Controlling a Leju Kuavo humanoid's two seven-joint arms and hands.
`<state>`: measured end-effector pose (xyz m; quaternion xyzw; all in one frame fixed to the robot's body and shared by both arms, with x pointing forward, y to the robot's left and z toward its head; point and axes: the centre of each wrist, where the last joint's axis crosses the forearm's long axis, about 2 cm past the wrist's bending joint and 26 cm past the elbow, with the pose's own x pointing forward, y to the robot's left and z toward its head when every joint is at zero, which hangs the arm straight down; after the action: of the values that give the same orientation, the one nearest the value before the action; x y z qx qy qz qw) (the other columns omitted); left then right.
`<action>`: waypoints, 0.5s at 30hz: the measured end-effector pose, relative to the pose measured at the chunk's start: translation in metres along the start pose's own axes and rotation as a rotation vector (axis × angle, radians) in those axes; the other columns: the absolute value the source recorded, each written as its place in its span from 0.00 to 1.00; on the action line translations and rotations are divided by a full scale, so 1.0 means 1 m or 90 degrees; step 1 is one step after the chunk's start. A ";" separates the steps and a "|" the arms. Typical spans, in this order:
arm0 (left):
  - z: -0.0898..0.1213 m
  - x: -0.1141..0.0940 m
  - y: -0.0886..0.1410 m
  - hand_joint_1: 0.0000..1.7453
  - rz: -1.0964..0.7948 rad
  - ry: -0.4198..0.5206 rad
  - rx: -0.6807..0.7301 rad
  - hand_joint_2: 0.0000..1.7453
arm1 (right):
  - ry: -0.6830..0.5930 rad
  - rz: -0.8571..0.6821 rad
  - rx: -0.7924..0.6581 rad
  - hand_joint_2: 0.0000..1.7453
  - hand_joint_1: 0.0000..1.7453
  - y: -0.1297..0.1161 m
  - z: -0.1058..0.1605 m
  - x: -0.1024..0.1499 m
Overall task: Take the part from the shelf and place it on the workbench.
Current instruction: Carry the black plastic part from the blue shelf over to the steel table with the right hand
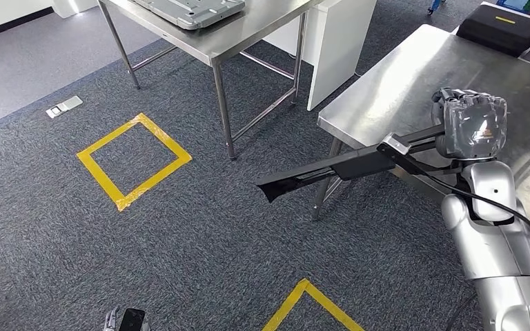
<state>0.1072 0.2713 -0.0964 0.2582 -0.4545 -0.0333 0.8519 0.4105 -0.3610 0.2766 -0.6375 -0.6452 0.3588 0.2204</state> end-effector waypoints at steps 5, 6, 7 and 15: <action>0.000 0.000 0.000 0.00 -0.002 -0.001 -0.001 1.00 | 0.001 0.005 0.000 1.00 1.00 -0.001 0.001 -0.004; 0.000 0.000 0.000 0.00 -0.002 -0.002 -0.002 1.00 | 0.001 0.007 -0.002 1.00 1.00 -0.001 0.001 -0.005; 0.000 0.000 0.000 0.00 -0.003 -0.002 -0.003 1.00 | 0.002 0.009 -0.003 1.00 1.00 -0.002 0.001 -0.007; 0.000 0.000 0.000 0.00 -0.003 -0.001 -0.004 1.00 | 0.000 0.015 -0.012 1.00 1.00 -0.005 0.001 -0.014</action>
<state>0.1077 0.2711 -0.0963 0.2567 -0.4544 -0.0371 0.8522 0.4076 -0.3745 0.2817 -0.6473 -0.6409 0.3553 0.2100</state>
